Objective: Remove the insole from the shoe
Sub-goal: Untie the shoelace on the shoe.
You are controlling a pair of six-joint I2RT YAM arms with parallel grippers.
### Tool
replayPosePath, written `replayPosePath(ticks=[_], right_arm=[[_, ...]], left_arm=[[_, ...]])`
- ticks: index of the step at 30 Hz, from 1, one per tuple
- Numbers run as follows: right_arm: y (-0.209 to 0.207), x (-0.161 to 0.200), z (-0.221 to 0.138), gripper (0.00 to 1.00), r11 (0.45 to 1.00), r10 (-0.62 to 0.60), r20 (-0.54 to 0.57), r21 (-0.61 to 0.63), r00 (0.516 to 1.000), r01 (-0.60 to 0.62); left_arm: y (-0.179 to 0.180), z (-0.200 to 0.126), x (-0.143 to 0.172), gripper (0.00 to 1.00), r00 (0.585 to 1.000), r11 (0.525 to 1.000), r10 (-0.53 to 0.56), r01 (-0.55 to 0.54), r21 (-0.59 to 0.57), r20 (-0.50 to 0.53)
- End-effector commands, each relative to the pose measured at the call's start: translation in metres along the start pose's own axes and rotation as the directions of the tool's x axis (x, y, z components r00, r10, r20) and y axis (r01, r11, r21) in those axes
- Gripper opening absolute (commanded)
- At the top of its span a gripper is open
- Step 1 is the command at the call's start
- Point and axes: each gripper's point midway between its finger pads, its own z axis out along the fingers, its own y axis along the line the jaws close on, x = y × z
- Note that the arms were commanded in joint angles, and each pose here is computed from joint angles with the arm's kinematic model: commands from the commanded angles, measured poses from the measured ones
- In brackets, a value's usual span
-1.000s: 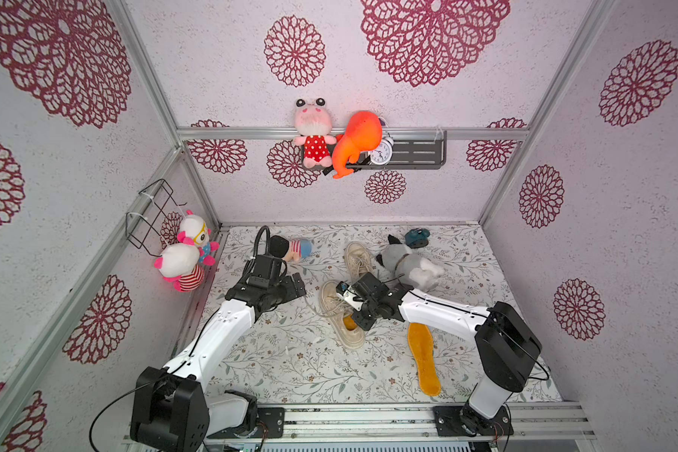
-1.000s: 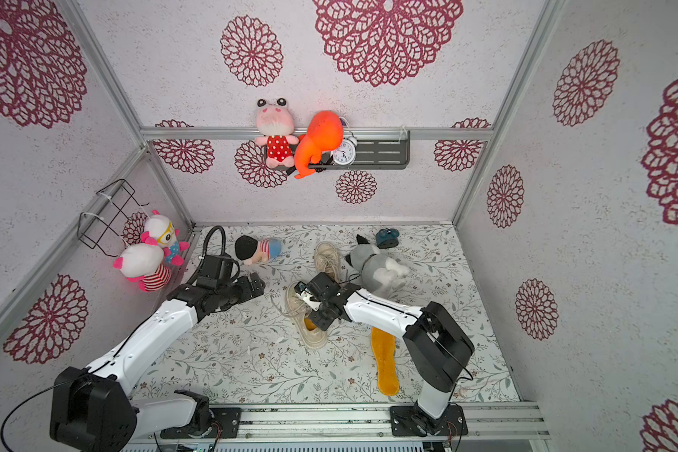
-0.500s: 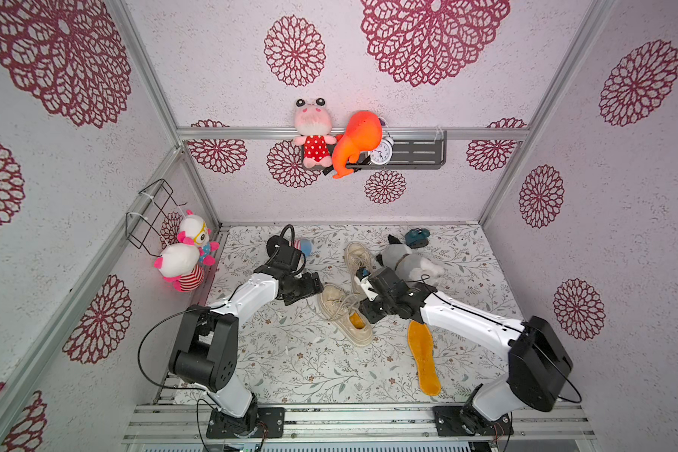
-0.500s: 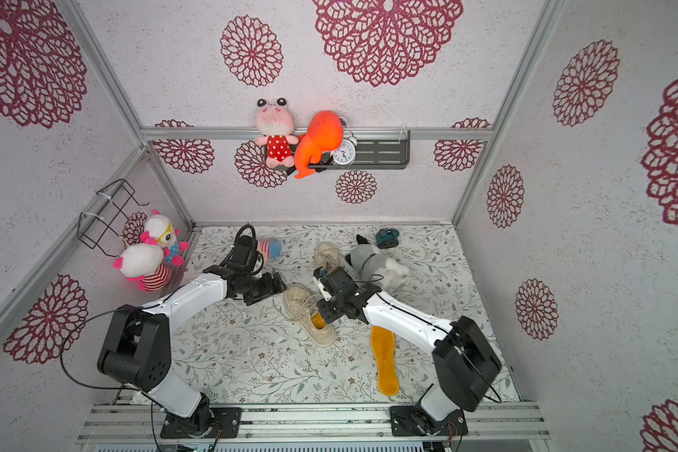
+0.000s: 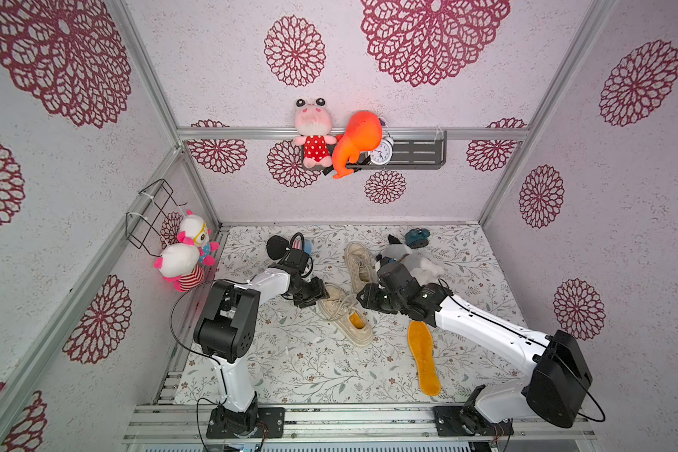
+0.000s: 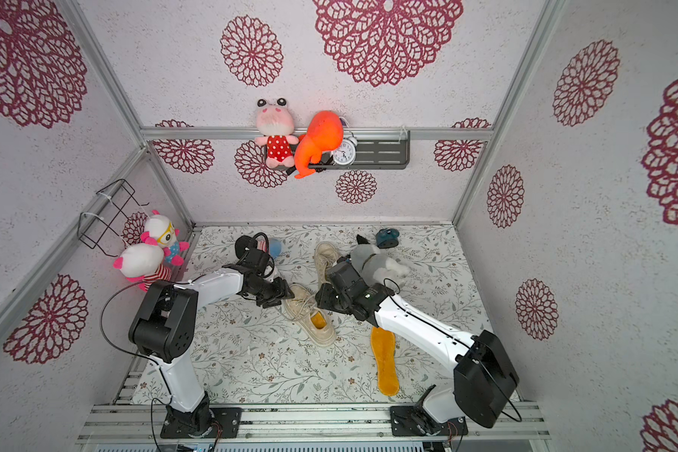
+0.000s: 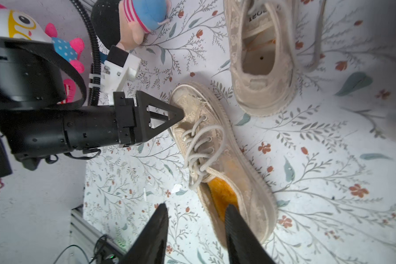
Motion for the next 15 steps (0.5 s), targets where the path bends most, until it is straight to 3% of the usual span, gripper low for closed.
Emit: replayPosePath(ticks=[1,7,15], right_arm=[[0.019,-0.006,-0.011,0.51,0.985,0.128,0.012,-0.117,0.992,-0.125],[0.021,0.016,0.017,0.53,0.961,0.213,-0.094,-0.157,0.972,-0.226],[0.011,0.030,0.046,0.58,0.964,0.208,-0.132,-0.142,0.969,-0.226]], left_arm=[[0.006,-0.004,0.014,0.53,1.000,1.000,-0.019,0.019,-0.021,-0.018],[0.015,-0.010,0.036,0.49,0.995,0.995,-0.094,0.094,-0.008,0.013],[0.012,-0.012,0.033,0.48,0.994,0.995,-0.103,0.103,-0.007,0.042]])
